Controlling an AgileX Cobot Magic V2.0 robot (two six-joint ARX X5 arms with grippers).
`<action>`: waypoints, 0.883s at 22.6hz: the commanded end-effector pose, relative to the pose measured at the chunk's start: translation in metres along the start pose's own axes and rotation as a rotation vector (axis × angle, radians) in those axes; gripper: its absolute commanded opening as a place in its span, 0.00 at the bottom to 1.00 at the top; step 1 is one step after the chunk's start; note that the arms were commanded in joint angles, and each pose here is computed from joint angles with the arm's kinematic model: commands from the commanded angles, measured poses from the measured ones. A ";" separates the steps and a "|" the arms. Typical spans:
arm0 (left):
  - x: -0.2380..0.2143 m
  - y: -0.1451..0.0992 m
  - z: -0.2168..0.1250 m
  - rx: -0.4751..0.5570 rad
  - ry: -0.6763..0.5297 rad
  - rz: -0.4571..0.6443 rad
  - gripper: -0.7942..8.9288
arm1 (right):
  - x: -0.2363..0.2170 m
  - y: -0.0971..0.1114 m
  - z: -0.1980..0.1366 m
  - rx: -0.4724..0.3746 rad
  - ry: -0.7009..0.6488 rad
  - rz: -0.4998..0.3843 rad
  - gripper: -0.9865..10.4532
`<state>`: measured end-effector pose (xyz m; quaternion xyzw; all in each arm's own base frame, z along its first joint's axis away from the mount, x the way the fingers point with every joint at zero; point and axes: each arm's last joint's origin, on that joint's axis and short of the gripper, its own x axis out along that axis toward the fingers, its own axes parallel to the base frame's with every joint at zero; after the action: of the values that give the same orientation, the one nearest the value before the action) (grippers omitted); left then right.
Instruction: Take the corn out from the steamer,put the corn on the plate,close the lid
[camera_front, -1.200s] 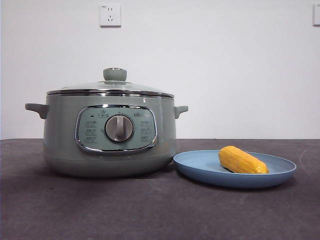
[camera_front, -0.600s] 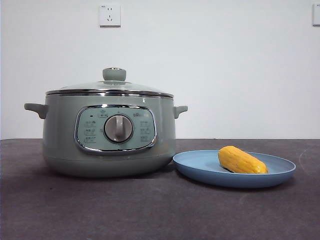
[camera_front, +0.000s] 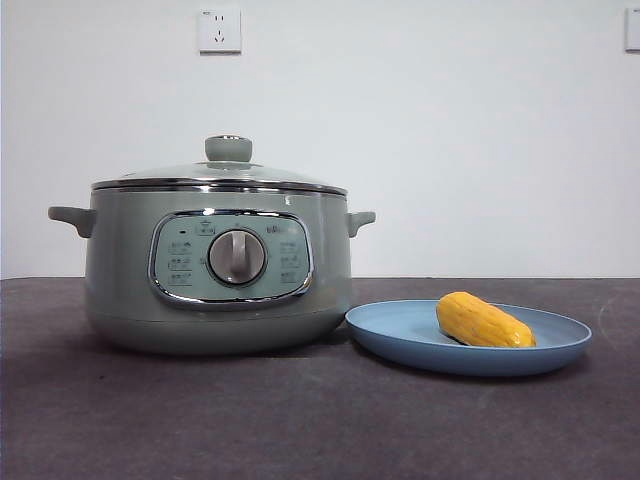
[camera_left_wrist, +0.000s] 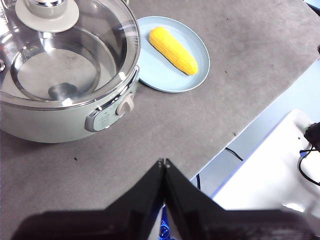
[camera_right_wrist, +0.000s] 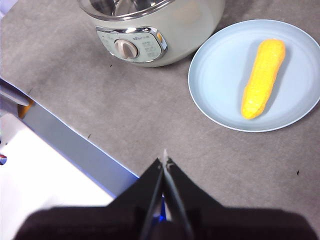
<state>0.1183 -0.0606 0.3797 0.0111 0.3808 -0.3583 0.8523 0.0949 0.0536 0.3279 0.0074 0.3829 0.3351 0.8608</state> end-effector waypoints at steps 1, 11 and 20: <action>0.000 -0.001 0.001 0.004 -0.008 -0.001 0.08 | 0.001 0.000 -0.001 -0.005 0.001 -0.001 0.09; 0.000 0.000 0.002 0.035 -0.020 0.008 0.08 | 0.001 0.000 -0.001 -0.005 0.001 -0.002 0.09; -0.022 0.008 0.026 0.365 -0.367 0.220 0.08 | 0.001 0.000 -0.001 -0.005 0.002 -0.001 0.09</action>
<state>0.1321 -0.0523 0.4074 0.1090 0.1800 -0.3252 0.9219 0.0949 0.0536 0.3279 0.0074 0.3831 0.3350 0.8608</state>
